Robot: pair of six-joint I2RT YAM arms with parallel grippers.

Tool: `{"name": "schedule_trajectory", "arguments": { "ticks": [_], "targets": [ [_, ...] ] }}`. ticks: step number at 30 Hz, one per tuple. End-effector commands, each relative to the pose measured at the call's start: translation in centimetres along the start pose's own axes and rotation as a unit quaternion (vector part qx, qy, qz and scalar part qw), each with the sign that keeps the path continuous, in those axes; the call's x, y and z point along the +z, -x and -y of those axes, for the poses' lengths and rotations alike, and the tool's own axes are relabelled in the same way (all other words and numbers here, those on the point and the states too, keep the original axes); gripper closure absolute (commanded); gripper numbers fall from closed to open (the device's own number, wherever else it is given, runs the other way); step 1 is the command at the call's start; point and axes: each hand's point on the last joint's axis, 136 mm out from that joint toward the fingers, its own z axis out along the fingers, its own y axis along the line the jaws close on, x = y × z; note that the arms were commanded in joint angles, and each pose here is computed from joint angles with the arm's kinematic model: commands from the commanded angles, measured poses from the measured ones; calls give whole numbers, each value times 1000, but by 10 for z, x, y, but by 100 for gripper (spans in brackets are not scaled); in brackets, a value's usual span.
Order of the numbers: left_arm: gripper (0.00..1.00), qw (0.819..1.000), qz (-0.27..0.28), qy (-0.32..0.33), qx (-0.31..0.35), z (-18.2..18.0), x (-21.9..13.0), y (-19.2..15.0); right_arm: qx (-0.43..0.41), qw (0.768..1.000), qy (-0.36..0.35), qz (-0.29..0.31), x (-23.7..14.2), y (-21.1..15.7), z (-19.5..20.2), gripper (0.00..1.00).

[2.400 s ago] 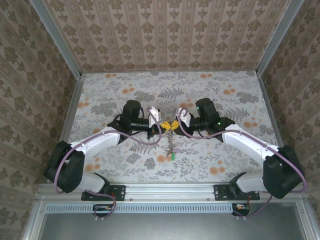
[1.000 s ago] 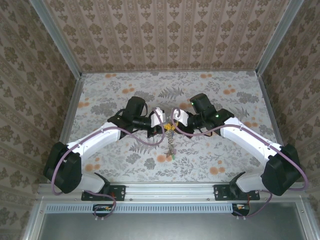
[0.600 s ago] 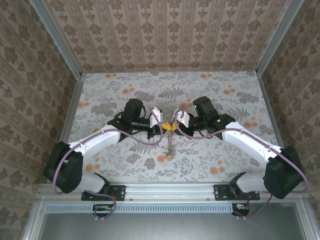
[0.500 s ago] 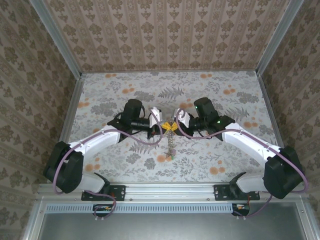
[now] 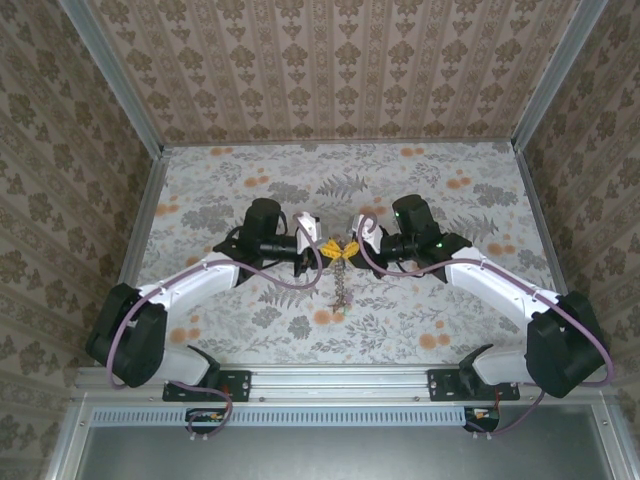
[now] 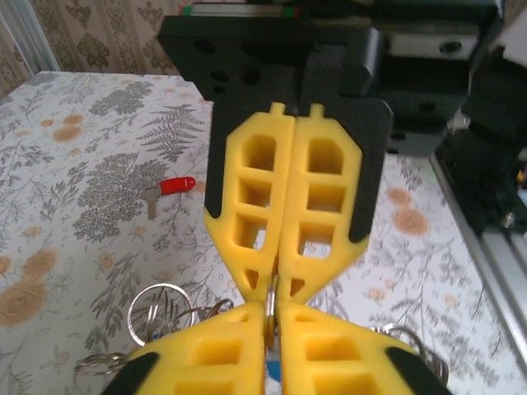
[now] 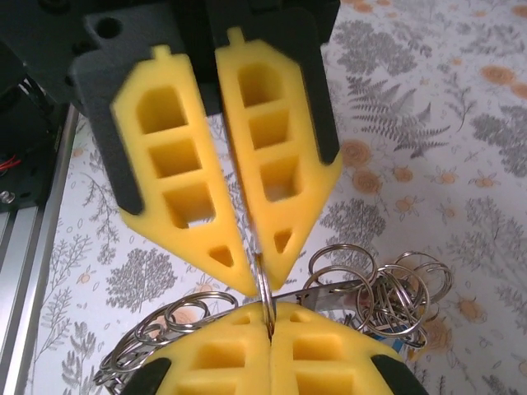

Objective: Put the keys on the keyring

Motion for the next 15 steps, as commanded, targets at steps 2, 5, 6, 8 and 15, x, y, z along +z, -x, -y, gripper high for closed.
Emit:
{"name": "schedule_trajectory", "arguments": {
  "ticks": [2,5,6,8,15],
  "targets": [
    [76,999,-35,2,31,3,-7,6,-15,999,-9,-33,-4,5,4,100],
    [74,998,-54,13,37,-1,-8,0,-27,998,-14,-61,-5,4,4,100],
    [73,998,-55,13,37,-1,-8,0,-31,997,-14,-69,-6,4,3,100],
    [72,998,-54,11,39,-1,-7,2,-33,996,-18,-82,-6,4,4,100],
    [70,998,-53,19,40,-5,1,3,-47,987,-23,-150,-13,2,-3,100]
  ]
}}
